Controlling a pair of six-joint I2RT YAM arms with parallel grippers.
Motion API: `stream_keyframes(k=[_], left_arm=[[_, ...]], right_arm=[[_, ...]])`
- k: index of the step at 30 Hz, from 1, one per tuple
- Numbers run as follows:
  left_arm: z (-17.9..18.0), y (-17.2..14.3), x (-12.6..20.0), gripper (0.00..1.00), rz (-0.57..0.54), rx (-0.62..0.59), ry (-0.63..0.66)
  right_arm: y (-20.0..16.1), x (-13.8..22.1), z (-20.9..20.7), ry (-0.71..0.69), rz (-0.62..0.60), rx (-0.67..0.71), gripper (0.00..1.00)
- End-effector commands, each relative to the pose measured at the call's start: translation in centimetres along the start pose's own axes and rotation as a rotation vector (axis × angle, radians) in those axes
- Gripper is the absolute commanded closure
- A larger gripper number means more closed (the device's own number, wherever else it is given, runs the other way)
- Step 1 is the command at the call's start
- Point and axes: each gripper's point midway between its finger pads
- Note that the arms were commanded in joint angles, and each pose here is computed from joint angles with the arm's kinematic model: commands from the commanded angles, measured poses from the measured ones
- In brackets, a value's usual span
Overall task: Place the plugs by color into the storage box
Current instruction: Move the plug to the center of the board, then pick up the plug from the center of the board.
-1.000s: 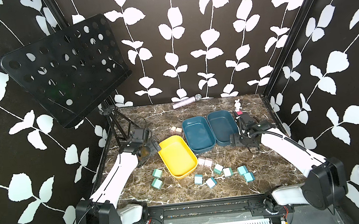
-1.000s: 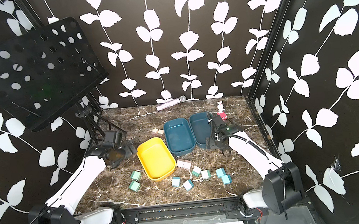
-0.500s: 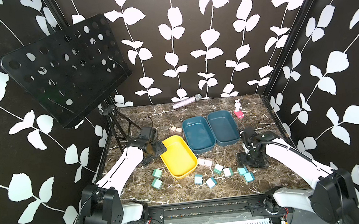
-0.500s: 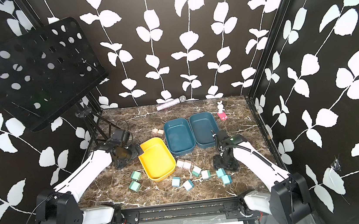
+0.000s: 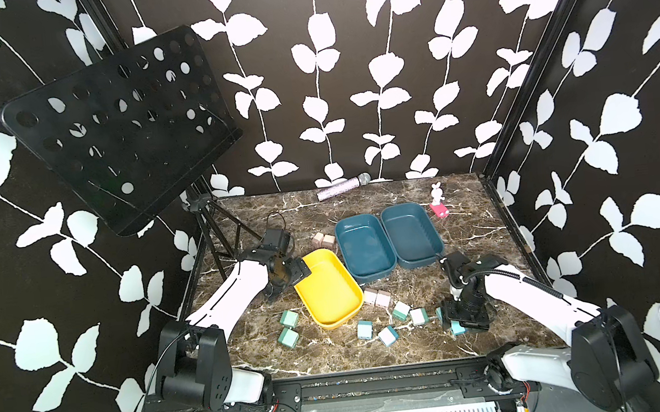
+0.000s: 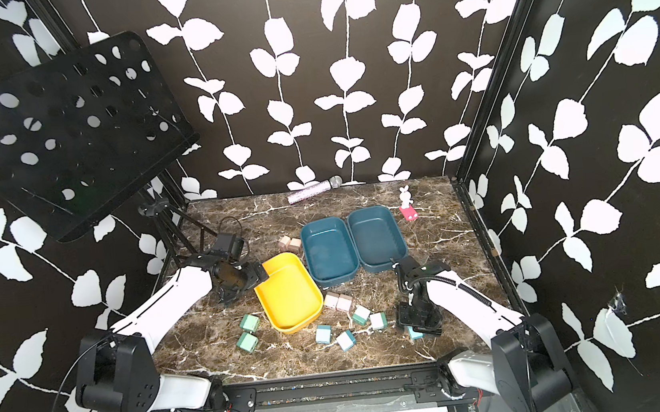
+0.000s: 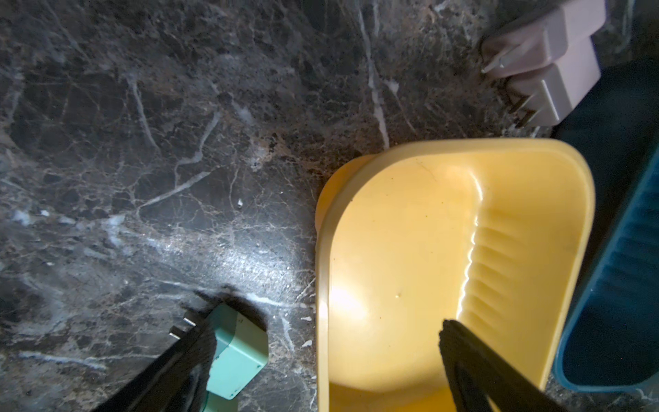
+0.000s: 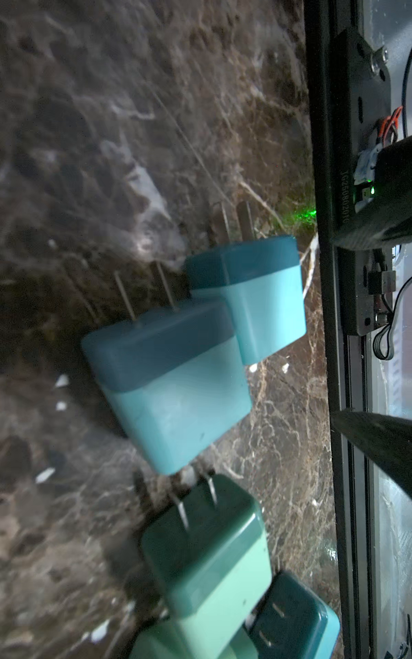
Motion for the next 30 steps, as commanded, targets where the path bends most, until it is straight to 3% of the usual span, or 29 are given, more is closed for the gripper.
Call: stream_keyframes(k=[1,6,17,24,30], left_arm=[[-0.8,0.5,0.4,0.01,-0.014,-0.015,-0.024],[-0.9,0.6,0.2,0.01,-0.012,-0.005,-0.026],[-1.0,0.6,0.1,0.01,-0.026,0.033,-0.040],[-0.8,0.5,-0.2,0.01,-0.030,0.062,-0.042],[-0.7,0.7,0.0,0.01,-0.041,0.064,-0.039]], right_arm=[[-1.1,-0.6,-0.6,-0.014,0.037,-0.044,0.30],[-1.0,-1.9,-0.7,-0.024,0.058,-0.041,0.35],[3.4,-1.6,1.4,0.037,0.040,0.042,0.46],[7.6,1.1,4.4,0.051,-0.003,0.195,0.40],[8.3,1.5,4.0,0.018,-0.024,0.149,0.34]])
Point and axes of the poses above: each gripper's point midway between its finger pads, its own x axis back along the fingers, its own z axis along the line the jaws close on, y = z × x, and after that the axes turned 5 degrees about -x, right-handed
